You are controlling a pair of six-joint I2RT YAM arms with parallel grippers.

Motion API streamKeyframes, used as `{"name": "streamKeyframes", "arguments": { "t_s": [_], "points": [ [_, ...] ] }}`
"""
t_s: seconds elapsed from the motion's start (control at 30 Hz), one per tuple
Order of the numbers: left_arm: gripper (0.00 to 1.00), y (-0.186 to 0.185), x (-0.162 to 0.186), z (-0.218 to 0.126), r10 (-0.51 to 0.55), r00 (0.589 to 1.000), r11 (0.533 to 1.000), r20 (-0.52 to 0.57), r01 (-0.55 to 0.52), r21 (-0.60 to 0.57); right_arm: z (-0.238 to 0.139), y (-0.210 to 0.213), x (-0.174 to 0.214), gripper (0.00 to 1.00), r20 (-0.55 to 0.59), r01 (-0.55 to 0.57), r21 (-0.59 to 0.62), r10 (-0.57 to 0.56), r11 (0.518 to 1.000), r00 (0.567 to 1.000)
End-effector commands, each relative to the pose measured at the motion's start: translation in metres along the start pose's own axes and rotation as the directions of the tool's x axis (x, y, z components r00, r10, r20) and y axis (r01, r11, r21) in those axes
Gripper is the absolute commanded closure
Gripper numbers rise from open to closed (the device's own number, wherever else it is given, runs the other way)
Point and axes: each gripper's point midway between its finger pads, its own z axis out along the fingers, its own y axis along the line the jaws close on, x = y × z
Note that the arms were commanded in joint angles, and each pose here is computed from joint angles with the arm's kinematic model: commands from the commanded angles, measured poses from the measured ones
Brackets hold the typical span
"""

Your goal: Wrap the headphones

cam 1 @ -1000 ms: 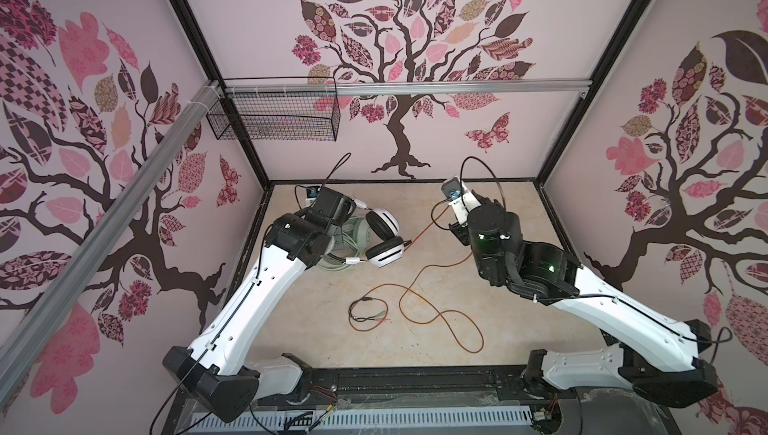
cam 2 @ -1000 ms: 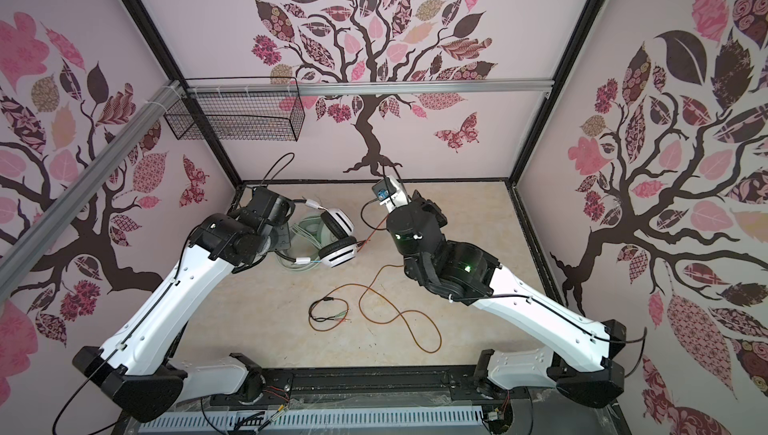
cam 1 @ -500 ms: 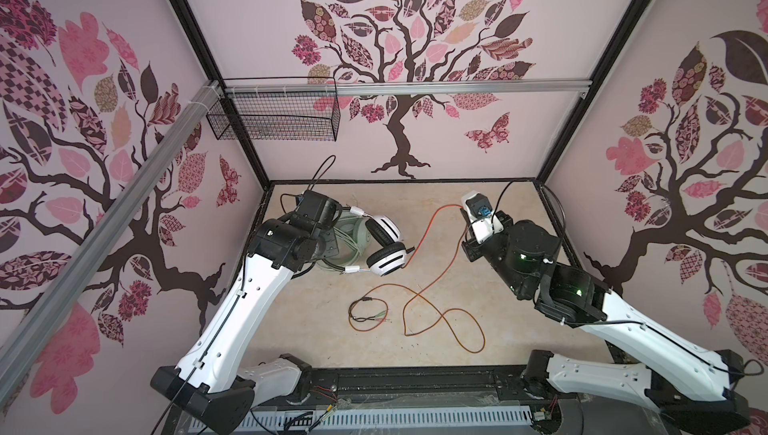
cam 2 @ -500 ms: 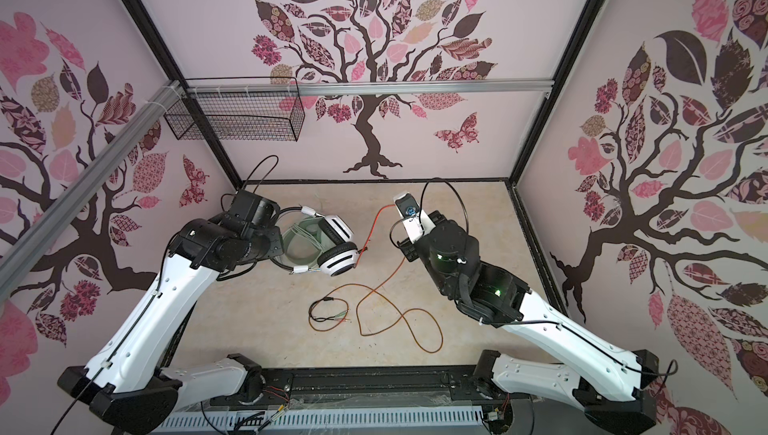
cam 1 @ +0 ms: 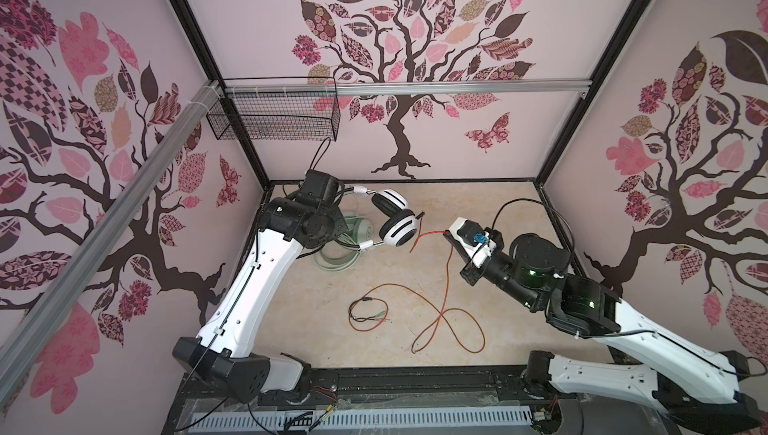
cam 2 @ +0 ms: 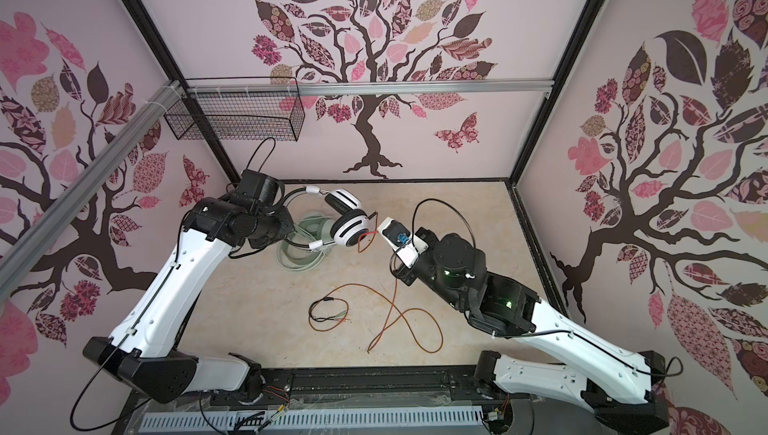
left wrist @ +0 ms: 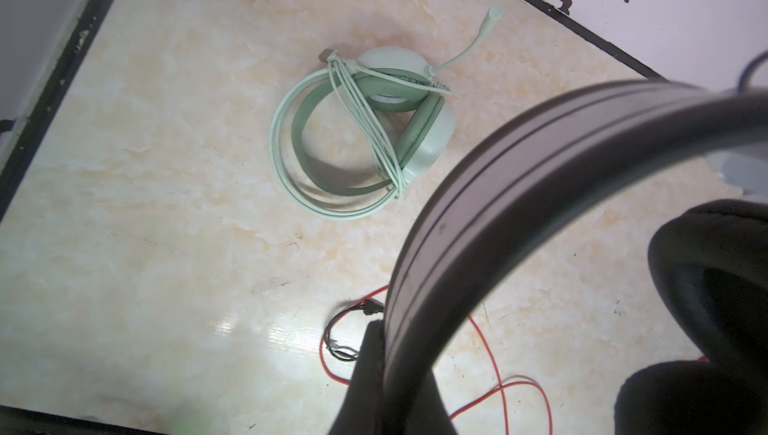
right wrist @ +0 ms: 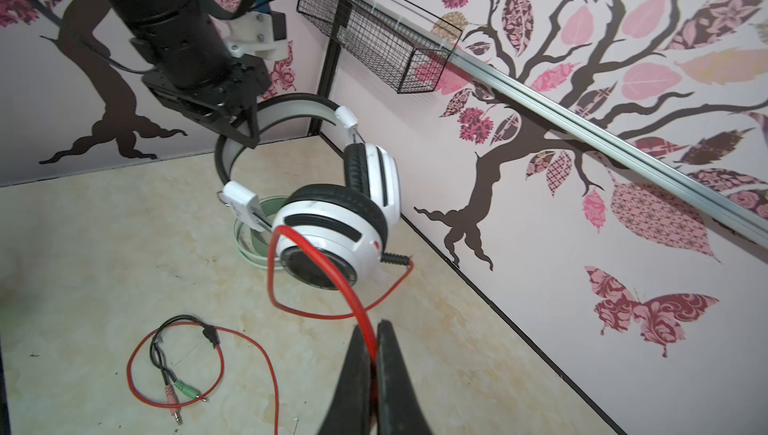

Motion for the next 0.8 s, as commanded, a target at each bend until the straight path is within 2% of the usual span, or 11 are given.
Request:
{"name": "streamKeyframes", "arguments": {
  "t_s": [0.0, 0.13, 0.23, 0.3, 0.47, 0.57, 0.67, 0.77],
  "points": [
    [1.0, -0.037, -0.014, -0.019, -0.099, 0.995, 0.978, 0.006, 0.097, 0.184, 0.005, 0.009, -0.002, 1.0, -0.044, 0.045, -0.038, -0.046, 0.998, 0.998],
    [1.0, -0.055, -0.004, -0.02, -0.124, 0.989, 0.951, -0.075, 0.14, 0.274, 0.017, 0.003, 0.0, 1.0, -0.095, 0.068, 0.021, -0.066, 0.997, 0.993],
    [1.0, -0.069, 0.006, -0.021, -0.099, 0.985, 0.928, -0.143, 0.143, 0.344, 0.02, -0.006, 0.005, 1.0, -0.138, 0.098, 0.078, -0.087, 0.992, 0.987],
    [1.0, -0.073, 0.012, -0.021, -0.087, 0.981, 0.918, -0.175, 0.148, 0.368, 0.017, -0.009, 0.002, 1.0, -0.128, 0.099, 0.084, -0.087, 0.992, 0.988],
    [1.0, -0.089, 0.022, -0.014, -0.095, 0.963, 0.88, -0.251, 0.199, 0.43, 0.013, 0.004, -0.005, 1.0, -0.098, 0.093, -0.001, -0.092, 0.996, 0.991],
    [1.0, -0.099, 0.024, -0.008, -0.109, 0.947, 0.859, -0.301, 0.242, 0.452, 0.017, 0.024, -0.008, 1.0, -0.107, 0.149, -0.052, -0.154, 0.987, 0.982],
    [1.0, -0.098, 0.025, -0.001, -0.115, 0.943, 0.87, -0.314, 0.248, 0.427, 0.022, 0.032, -0.015, 1.0, -0.129, 0.227, -0.008, -0.226, 0.974, 0.965],
    [1.0, -0.085, 0.025, 0.005, -0.113, 0.956, 0.908, -0.269, 0.209, 0.362, 0.026, 0.022, -0.028, 1.0, -0.166, 0.278, 0.099, -0.259, 0.956, 0.951]
  ]
}}
